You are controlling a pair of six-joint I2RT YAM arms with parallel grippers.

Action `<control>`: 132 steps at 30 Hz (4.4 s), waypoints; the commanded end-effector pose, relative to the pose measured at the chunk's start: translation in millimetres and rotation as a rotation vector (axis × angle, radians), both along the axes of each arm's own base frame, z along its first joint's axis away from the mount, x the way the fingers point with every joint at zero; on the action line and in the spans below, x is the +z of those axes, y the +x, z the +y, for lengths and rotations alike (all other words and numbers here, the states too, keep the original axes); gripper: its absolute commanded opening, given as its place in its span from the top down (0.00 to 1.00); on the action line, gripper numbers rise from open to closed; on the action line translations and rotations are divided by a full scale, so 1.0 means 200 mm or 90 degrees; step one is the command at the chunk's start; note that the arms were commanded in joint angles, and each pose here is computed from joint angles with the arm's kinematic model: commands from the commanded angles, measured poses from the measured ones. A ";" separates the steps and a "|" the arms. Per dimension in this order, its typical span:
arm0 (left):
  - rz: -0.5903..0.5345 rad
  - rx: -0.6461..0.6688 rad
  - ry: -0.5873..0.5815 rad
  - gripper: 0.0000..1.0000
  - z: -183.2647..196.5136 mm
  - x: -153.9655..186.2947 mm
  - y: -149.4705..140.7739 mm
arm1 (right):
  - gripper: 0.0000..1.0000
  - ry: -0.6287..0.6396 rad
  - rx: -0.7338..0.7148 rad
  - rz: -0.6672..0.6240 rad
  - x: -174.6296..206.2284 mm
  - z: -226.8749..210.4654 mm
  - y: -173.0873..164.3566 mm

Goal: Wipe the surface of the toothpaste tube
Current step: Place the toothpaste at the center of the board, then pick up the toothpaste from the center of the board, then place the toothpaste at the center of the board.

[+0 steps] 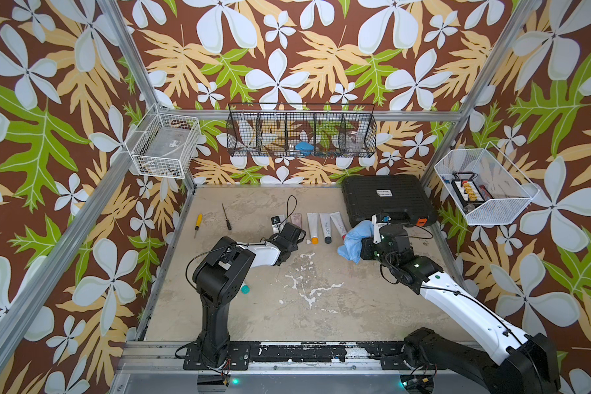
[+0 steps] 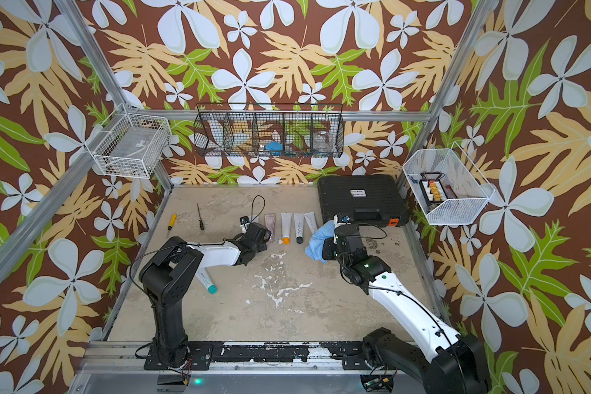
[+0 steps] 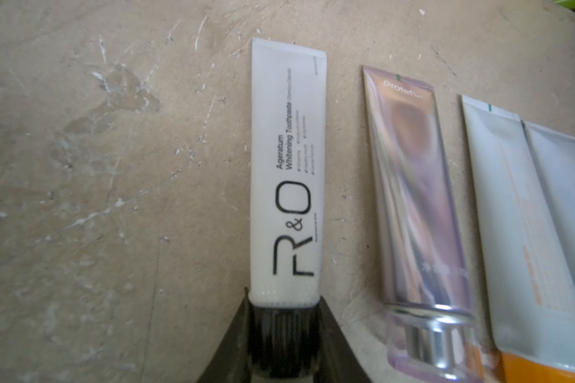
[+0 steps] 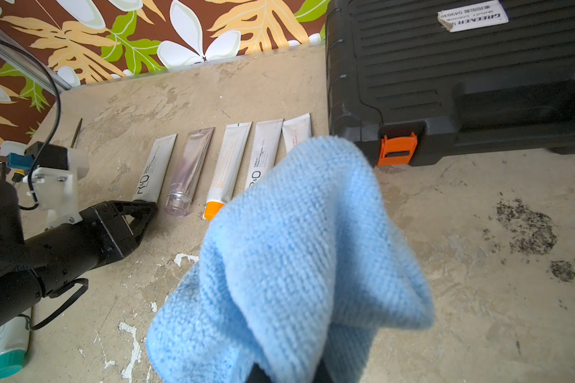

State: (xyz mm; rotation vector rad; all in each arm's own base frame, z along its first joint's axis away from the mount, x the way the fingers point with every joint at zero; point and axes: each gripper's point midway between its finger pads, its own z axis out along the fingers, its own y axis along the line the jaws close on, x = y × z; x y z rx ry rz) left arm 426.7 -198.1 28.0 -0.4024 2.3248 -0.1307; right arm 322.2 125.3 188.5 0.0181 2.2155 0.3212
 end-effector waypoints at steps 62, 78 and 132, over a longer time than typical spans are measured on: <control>0.167 0.190 -0.030 0.48 0.74 -0.05 -1.05 | 1.00 0.088 0.079 0.050 -0.14 0.16 -0.03; 0.146 -0.010 -0.074 0.84 0.54 0.03 -0.96 | 1.00 0.086 0.079 0.055 -0.16 0.16 -0.04; 0.070 -0.599 0.088 0.51 -0.46 0.01 -1.15 | 1.00 0.118 0.025 0.071 -0.17 -0.09 -0.07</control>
